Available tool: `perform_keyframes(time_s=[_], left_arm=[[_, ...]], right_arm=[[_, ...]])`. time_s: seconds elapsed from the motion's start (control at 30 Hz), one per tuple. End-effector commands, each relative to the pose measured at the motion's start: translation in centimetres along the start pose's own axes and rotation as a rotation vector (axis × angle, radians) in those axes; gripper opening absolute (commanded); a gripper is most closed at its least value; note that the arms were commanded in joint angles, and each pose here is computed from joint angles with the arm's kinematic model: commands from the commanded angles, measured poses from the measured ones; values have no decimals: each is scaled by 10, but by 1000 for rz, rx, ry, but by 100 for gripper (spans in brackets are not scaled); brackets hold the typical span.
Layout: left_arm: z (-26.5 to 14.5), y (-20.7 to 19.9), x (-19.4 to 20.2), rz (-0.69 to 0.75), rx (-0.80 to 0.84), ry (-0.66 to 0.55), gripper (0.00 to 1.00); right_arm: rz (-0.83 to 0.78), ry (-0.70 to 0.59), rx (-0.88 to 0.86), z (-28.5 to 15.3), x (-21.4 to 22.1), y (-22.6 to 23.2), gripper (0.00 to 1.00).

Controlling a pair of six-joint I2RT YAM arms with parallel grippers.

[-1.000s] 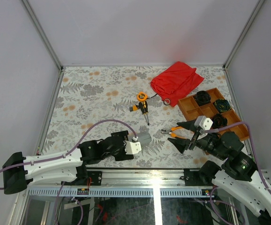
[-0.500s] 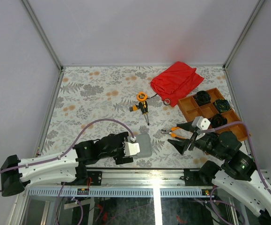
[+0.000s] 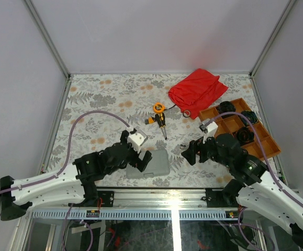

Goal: Sort the tools into containers
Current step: Adjust the storage box at the center of the board.

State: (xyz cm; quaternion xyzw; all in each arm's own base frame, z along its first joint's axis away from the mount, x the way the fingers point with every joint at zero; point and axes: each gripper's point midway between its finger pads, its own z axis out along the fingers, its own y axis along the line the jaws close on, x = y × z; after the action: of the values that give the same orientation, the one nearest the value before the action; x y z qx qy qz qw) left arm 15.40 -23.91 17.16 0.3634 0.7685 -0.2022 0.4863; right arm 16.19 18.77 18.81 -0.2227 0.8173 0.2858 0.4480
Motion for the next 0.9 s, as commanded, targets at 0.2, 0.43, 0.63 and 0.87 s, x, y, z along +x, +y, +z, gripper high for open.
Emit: perform_keyframes(time_s=[0.2,0.43,0.63,0.87], left_arm=[[24,30,1,-512,-281,20,100],[43,73,24,-726,-235,2,98],[59,73,25,-730,-165,-1,93],[82,64,44,-717,-126,85,80]], right_arm=[[368,107,53,33,27,4,76],[429,159,49,66,74,37,69],[483,173,23,86,103,66,63],[571,204,-48,106,123,88,55]])
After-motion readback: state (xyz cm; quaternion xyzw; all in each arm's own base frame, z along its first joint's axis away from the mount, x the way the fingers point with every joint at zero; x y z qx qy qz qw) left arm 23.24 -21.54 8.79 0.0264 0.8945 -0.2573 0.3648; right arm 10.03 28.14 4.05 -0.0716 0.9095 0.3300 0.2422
